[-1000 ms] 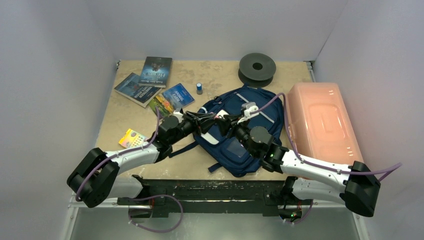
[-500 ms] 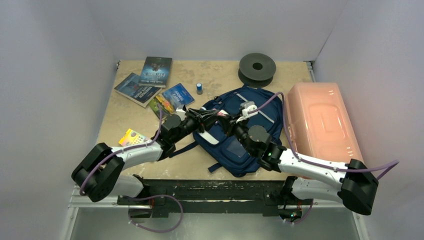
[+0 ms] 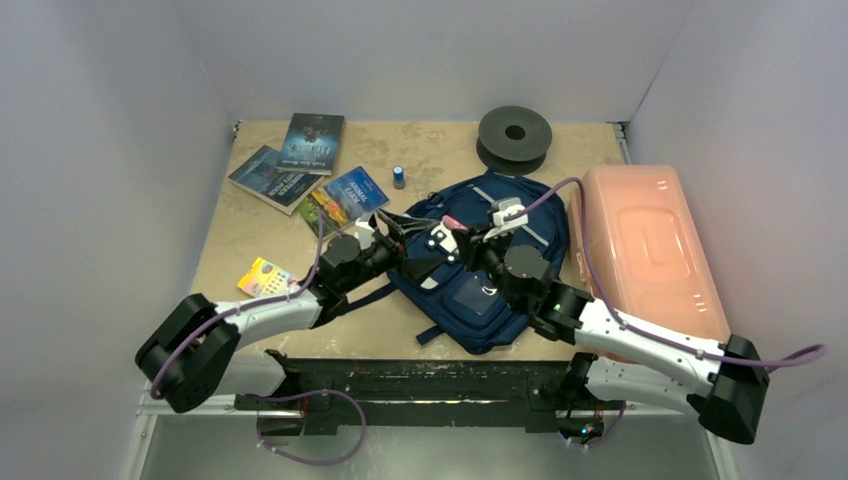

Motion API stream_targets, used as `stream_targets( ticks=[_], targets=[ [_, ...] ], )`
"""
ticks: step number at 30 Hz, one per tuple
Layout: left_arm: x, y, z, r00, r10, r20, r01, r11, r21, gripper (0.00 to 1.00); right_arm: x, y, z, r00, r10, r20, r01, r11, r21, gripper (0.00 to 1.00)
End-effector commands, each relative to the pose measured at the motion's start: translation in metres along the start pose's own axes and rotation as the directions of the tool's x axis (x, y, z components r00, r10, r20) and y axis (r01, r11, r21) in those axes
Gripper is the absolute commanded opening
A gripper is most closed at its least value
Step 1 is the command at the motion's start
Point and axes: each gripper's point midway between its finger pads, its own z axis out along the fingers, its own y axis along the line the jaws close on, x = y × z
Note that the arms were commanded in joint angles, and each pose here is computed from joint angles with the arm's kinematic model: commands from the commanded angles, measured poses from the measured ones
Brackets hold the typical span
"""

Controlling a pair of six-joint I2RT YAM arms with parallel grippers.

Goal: Pack the student bag
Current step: Place the stationery in the student bag.

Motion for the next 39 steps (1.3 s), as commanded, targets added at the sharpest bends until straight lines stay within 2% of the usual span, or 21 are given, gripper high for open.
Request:
stream_targets(
  ticks=[1,3,5,6,7,8,11,15,17,19,23,25,27,28,31,39],
  targets=[
    [-0.014,0.052,-0.027,0.959,0.281,0.021,-0.271,0.941,-0.202,1.00,0.017,-0.042,-0.028,0.987,-0.020,-0.160,0.044,0.987,0.153,0.00],
    [-0.019,0.063,-0.032,0.879,0.477,-0.031,-0.456,0.818,-0.351,1.00,0.033,-0.053,-0.040,0.965,0.018,-0.260,0.038,0.978,0.207,0.00],
    [-0.016,0.067,-0.036,0.751,0.639,-0.167,-0.630,0.619,-0.468,1.00,0.047,-0.055,-0.049,0.934,0.054,-0.354,0.030,0.974,0.226,0.00],
    [-0.012,0.065,-0.035,0.691,0.686,-0.227,-0.691,0.536,-0.485,1.00,0.054,-0.055,-0.053,0.915,0.072,-0.397,0.028,0.971,0.239,0.00],
    [-0.008,0.061,-0.030,0.641,0.717,-0.274,-0.738,0.479,-0.475,0.99,0.062,-0.057,-0.057,0.893,0.082,-0.442,0.036,0.967,0.253,0.00],
    [-0.004,0.063,-0.025,0.612,0.724,-0.318,-0.769,0.450,-0.455,0.96,0.071,-0.061,-0.059,0.871,0.090,-0.483,0.054,0.960,0.276,0.00],
    [0.000,0.064,-0.009,0.568,0.738,-0.364,-0.811,0.425,-0.402,0.84,0.082,-0.086,-0.062,0.835,0.148,-0.530,0.082,0.919,0.385,0.00],
    [0.024,0.060,0.026,0.549,0.717,-0.430,-0.835,0.491,-0.248,0.77,0.081,-0.111,-0.047,0.815,0.258,-0.519,-0.020,0.907,0.420,0.00],
    [0.039,0.058,0.039,0.491,0.721,-0.489,-0.860,0.492,-0.137,0.73,0.077,-0.120,-0.047,0.814,0.284,-0.506,-0.044,0.900,0.435,0.00],
    [0.043,0.057,0.045,0.379,0.764,-0.522,-0.905,0.423,-0.039,0.72,0.068,-0.128,-0.049,0.835,0.288,-0.469,-0.049,0.888,0.457,0.00],
    [0.031,0.055,0.051,0.125,0.855,-0.504,-0.978,0.192,0.084,0.79,0.058,-0.135,-0.049,0.843,0.255,-0.474,-0.005,0.884,0.467,0.00],
    [0.027,0.053,0.055,-0.006,0.894,-0.449,-0.984,0.074,0.161,0.81,0.062,-0.136,-0.048,0.824,0.239,-0.514,0.033,0.886,0.463,0.00],
    [0.025,0.052,0.061,-0.120,0.930,-0.347,-0.974,-0.042,0.225,0.83,0.061,-0.137,-0.046,0.812,0.236,-0.534,0.053,0.881,0.469,0.00],
    [0.024,0.050,0.065,-0.156,0.940,-0.303,-0.967,-0.083,0.240,0.85,0.061,-0.138,-0.047,0.809,0.236,-0.538,0.058,0.879,0.473,0.00],
    [0.024,0.053,0.079,-0.175,0.942,-0.287,-0.960,-0.099,0.261,0.83,0.053,-0.135,-0.046,0.822,0.236,-0.518,0.038,0.885,0.463,0.00],
    [0.055,0.069,0.116,-0.026,0.948,-0.318,-0.902,0.115,0.415,0.77,0.048,-0.145,-0.053,0.831,0.245,-0.500,0.043,0.867,0.496,0.00]
  ],
)
